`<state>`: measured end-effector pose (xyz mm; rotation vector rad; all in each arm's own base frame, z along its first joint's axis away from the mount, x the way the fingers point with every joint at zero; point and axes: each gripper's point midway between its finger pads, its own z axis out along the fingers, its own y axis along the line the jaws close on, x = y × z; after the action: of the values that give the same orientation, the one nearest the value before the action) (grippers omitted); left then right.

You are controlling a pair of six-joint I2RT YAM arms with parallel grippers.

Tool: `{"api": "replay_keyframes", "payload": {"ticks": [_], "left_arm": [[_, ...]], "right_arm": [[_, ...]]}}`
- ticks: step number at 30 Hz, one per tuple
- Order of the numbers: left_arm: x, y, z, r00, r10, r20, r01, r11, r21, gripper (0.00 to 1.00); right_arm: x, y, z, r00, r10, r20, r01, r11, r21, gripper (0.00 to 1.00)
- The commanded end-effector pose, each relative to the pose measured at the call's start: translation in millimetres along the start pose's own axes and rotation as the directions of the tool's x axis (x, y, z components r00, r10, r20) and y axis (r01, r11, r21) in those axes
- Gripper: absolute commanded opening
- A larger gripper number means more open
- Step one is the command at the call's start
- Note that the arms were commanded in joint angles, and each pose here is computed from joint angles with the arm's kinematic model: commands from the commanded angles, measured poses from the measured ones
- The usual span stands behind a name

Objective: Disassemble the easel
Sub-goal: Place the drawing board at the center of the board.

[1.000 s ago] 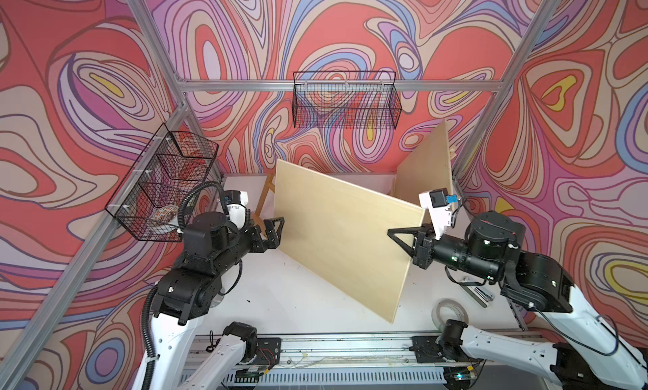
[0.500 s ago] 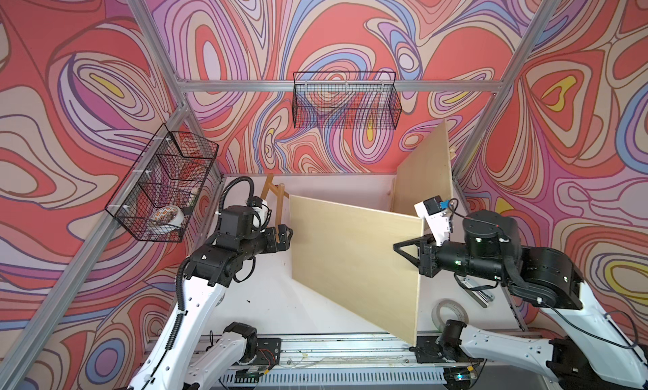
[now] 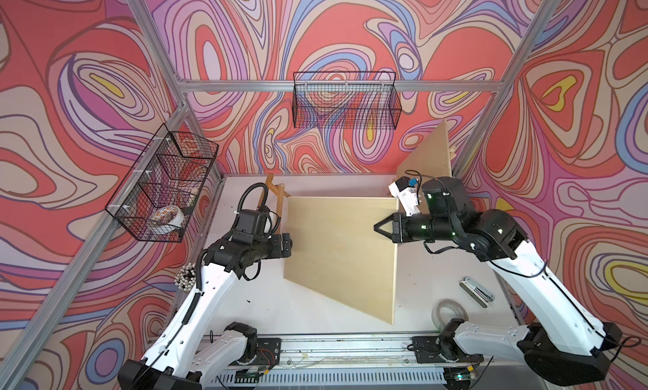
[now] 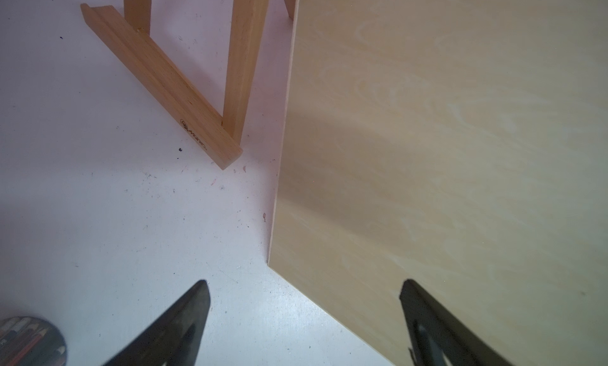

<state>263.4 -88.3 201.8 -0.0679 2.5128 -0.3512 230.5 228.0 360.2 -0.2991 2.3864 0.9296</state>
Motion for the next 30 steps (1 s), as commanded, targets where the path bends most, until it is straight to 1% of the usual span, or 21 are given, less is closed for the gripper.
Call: {"api": "replay_keyframes", "payload": {"ticks": [1, 5, 8, 12, 18, 21, 30], "left_arm": [[5, 5, 4, 1.000, 0.013, -0.021, -0.014, 1.000, -0.028, 0.93], [5, 6, 5, 1.000, 0.013, -0.023, -0.013, 0.999, -0.034, 0.93], [6, 7, 5, 1.000, 0.011, -0.026, -0.012, 0.999, -0.040, 0.93], [5, 12, 5, 1.000, 0.007, -0.016, -0.008, 0.998, -0.066, 0.93], [3, 19, 3, 1.000, -0.001, -0.004, 0.000, 0.994, -0.110, 0.92], [3, 22, 3, 1.000, -0.005, 0.000, 0.005, 0.992, -0.123, 0.93], [1, 29, 2, 1.000, -0.014, 0.011, 0.016, 0.986, -0.165, 0.93]], "right_arm": [[-15, -2, 6, 0.999, -0.037, -0.006, 0.036, 0.998, -0.046, 0.00], [-11, -15, 24, 0.996, -0.048, -0.075, 0.047, 0.999, -0.020, 0.00], [-9, -31, 39, 0.992, -0.045, -0.121, 0.049, 0.998, 0.029, 0.00], [-1, -43, 57, 0.982, -0.050, -0.181, 0.059, 0.997, 0.041, 0.00], [2, -55, 74, 0.972, -0.045, -0.229, 0.058, 0.997, 0.050, 0.00], [-1, -65, 79, 0.970, -0.037, -0.240, 0.059, 0.995, 0.084, 0.00], [-7, -86, 97, 0.962, 0.015, -0.271, 0.012, 0.995, 0.099, 0.00]]}}
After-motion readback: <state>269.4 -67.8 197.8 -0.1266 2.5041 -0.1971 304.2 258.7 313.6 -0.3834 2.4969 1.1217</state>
